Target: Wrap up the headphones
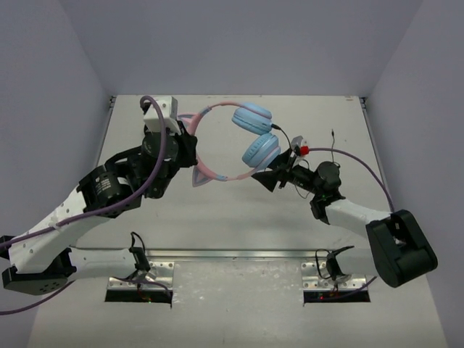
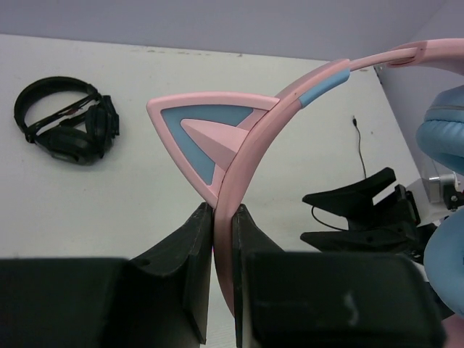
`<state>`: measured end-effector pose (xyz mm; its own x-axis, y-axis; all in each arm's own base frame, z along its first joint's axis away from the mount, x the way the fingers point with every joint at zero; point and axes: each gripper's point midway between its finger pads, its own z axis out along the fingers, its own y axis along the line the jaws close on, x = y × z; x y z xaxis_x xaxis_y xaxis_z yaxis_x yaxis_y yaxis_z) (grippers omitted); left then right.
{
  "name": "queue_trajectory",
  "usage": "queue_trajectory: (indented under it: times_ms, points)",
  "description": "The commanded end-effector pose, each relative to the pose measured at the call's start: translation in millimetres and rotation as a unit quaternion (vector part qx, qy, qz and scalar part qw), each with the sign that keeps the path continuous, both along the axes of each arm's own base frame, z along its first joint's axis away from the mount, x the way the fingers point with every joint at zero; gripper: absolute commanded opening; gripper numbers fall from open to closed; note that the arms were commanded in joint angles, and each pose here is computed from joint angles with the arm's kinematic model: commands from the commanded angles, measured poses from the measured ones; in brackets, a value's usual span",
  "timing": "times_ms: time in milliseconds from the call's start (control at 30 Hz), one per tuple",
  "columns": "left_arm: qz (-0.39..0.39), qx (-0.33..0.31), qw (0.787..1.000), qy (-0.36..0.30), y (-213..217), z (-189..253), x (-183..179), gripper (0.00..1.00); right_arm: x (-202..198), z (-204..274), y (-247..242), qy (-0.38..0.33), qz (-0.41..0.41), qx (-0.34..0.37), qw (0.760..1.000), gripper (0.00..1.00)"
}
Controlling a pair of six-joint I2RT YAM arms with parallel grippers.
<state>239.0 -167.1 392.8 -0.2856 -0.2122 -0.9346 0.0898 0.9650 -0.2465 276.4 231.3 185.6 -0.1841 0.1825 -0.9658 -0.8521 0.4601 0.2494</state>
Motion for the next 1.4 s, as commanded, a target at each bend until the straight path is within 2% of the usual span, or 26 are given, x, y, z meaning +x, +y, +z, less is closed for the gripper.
queue_trajectory:
  times_ms: [0,100,133,200,333,467,500,567,600,633,733,800,867,900,933,1067,1167,1233,1367]
  points:
    - [-0.005,-0.072,0.997,-0.034,-10,39,4,0.00,5,64,13,-0.075,0.030,0.072,0.994,0.64]
    - [0.027,-0.093,0.994,-0.047,3,54,4,0.00,14,61,19,-0.057,0.042,0.091,0.993,0.51]
    - [0.045,-0.098,0.993,-0.056,12,61,5,0.00,11,65,22,-0.058,0.055,0.104,0.991,0.38]
    - [0.062,-0.098,0.991,-0.063,19,67,7,0.00,11,54,25,-0.038,0.068,0.112,0.991,0.24]
    - [0.165,-0.066,0.981,-0.081,52,69,22,0.00,1,38,19,-0.016,0.059,0.120,0.991,0.23]
    - [0.185,-0.046,0.979,-0.072,62,57,53,0.00,-15,2,8,0.032,0.031,0.101,0.994,0.13]
    - [0.189,-0.032,0.979,-0.068,59,51,62,0.00,-19,5,4,0.026,0.025,0.101,0.994,0.10]
    - [0.191,0.016,0.980,-0.062,56,37,76,0.00,-22,-15,-4,0.060,-0.007,0.081,0.995,0.02]
    - [0.185,0.040,0.980,-0.054,47,26,86,0.00,-25,-1,-10,0.037,-0.022,0.085,0.995,0.01]
    - [0.167,0.065,0.983,-0.046,39,15,91,0.00,-24,-20,-16,0.062,-0.044,0.054,0.996,0.01]
    - [0.140,0.144,0.979,-0.046,30,-8,104,0.00,-15,-26,-44,0.060,-0.138,-0.003,0.989,0.01]
    - [0.105,0.196,0.973,-0.063,25,-9,107,0.00,-8,-17,-70,0.046,-0.210,-0.041,0.976,0.01]
    - [0.082,0.226,0.968,-0.070,23,-16,108,0.00,-6,2,-85,0.024,-0.247,-0.053,0.967,0.01]
    - [0.059,0.230,0.969,-0.075,16,-18,108,0.00,-10,-4,-90,0.032,-0.252,-0.080,0.964,0.01]
    - [0.031,0.251,0.964,-0.079,11,-21,109,0.01,-10,21,-93,0.009,-0.257,-0.077,0.963,0.01]
    - [-0.119,0.290,0.945,-0.092,-27,-51,99,0.01,-13,36,-100,0.000,-0.256,-0.135,0.957,0.01]
    - [-0.257,0.292,0.916,-0.093,-66,-71,80,0.00,-18,39,-95,0.012,-0.233,-0.150,0.961,0.01]
    - [-0.288,0.317,0.900,-0.086,-74,-86,74,0.00,-24,49,-83,0.004,-0.193,-0.150,0.969,0.01]
    - [-0.298,0.346,0.887,-0.071,-78,-111,74,0.00,-34,47,-73,0.024,-0.136,-0.193,0.971,0.01]
